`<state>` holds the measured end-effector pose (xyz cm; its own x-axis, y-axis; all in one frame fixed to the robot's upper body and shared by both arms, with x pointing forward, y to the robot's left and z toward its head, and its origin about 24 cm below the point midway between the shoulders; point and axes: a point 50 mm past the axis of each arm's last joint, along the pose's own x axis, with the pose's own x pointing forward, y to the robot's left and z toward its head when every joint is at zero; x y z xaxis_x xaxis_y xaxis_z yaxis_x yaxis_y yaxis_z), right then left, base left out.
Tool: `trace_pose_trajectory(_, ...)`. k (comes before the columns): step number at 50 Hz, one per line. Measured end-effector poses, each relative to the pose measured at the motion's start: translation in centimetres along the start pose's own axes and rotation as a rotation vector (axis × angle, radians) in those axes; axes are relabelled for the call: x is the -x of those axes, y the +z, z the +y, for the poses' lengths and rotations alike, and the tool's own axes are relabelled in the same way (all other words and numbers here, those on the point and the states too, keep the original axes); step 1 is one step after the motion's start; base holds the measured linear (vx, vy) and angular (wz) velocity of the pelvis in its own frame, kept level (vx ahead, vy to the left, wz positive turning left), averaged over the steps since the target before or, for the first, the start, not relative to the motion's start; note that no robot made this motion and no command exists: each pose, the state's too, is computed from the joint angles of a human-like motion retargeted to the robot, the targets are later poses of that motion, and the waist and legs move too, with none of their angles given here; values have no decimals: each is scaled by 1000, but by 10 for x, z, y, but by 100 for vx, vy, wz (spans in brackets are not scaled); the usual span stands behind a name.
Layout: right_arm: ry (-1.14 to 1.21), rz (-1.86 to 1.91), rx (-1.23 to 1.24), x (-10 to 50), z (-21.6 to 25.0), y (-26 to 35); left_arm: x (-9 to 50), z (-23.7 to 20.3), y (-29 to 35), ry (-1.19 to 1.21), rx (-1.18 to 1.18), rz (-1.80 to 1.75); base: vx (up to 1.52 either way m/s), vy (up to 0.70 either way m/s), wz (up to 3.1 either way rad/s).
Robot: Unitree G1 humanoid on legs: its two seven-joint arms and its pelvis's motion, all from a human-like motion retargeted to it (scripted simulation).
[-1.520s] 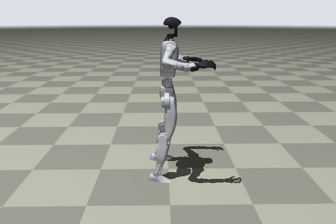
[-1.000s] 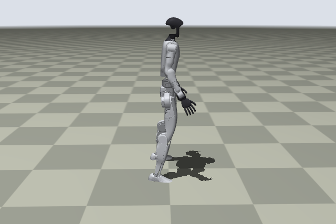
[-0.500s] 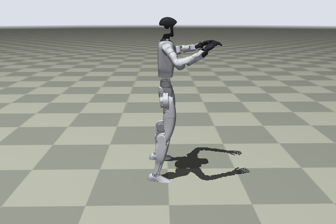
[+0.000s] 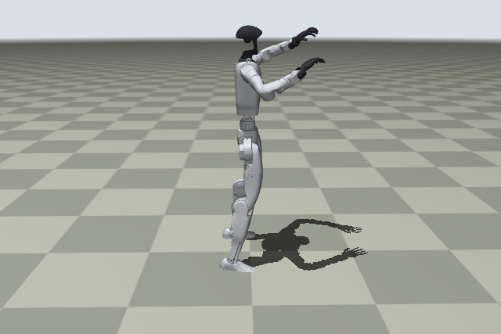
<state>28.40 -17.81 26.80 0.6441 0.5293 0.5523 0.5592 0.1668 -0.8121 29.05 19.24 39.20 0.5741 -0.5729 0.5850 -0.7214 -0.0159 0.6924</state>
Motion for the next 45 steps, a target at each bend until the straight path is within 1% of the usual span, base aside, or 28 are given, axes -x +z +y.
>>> trace_pose_trajectory(3,11,43,-18,6,9,-6,3,-16,-14,-47,-12,73,0,0,0)
trace_pose_trajectory(7,71,106,-40,12,25,-12,4,-44,-28,-182,23,189,0,0,0)
trace_pose_trajectory(10,142,136,-61,14,37,-14,-3,-59,-24,-282,81,206,0,0,0)
trace_pose_trajectory(12,163,139,-77,13,41,-13,-14,-57,-9,-276,123,147,0,0,0)
trace_pose_trajectory(15,153,122,-109,10,40,-8,-34,-33,25,-164,204,-9,0,0,0)
trace_pose_trajectory(20,104,73,-151,0,25,3,-58,41,80,135,359,-280,0,0,0)
trace_pose_trajectory(25,46,31,-178,-10,7,12,-63,108,107,389,502,-443,0,0,0)
trace_pose_trajectory(28,7,23,-203,-13,0,15,-64,130,113,475,632,-507,0,0,0)
trace_pose_trajectory(30,-17,29,-208,-14,-2,15,-64,135,113,501,742,-536,0,0,0)
trace_pose_trajectory(33,-24,44,-229,-14,1,14,-63,121,110,452,879,-541,-1,-1,-8)
trace_pose_trajectory(34,-24,59,-171,-18,4,10,-63,118,106,409,1039,-536,-5,-10,-51)
trace_pose_trajectory(35,-26,76,-80,-24,6,5,-62,116,101,359,1256,-535,-5,-10,-51)
trace_pose_trajectory(37,-2,82,-88,-26,14,5,-60,88,86,244,1309,-443,-2,-2,-16)
trace_pose_trajectory(40,37,99,-104,-24,24,4,-48,37,61,59,1320,-245,0,0,0)
trace_pose_trajectory(41,46,103,-106,-22,26,4,-42,21,49,8,1290,-162,0,0,0)
trace_pose_trajectory(43,62,109,-108,-19,29,3,-24,-7,22,-85,1188,9,0,0,0)
trace_pose_trajectory(45,69,110,-98,-16,29,1,-3,-25,-8,-160,1023,177,0,0,0)
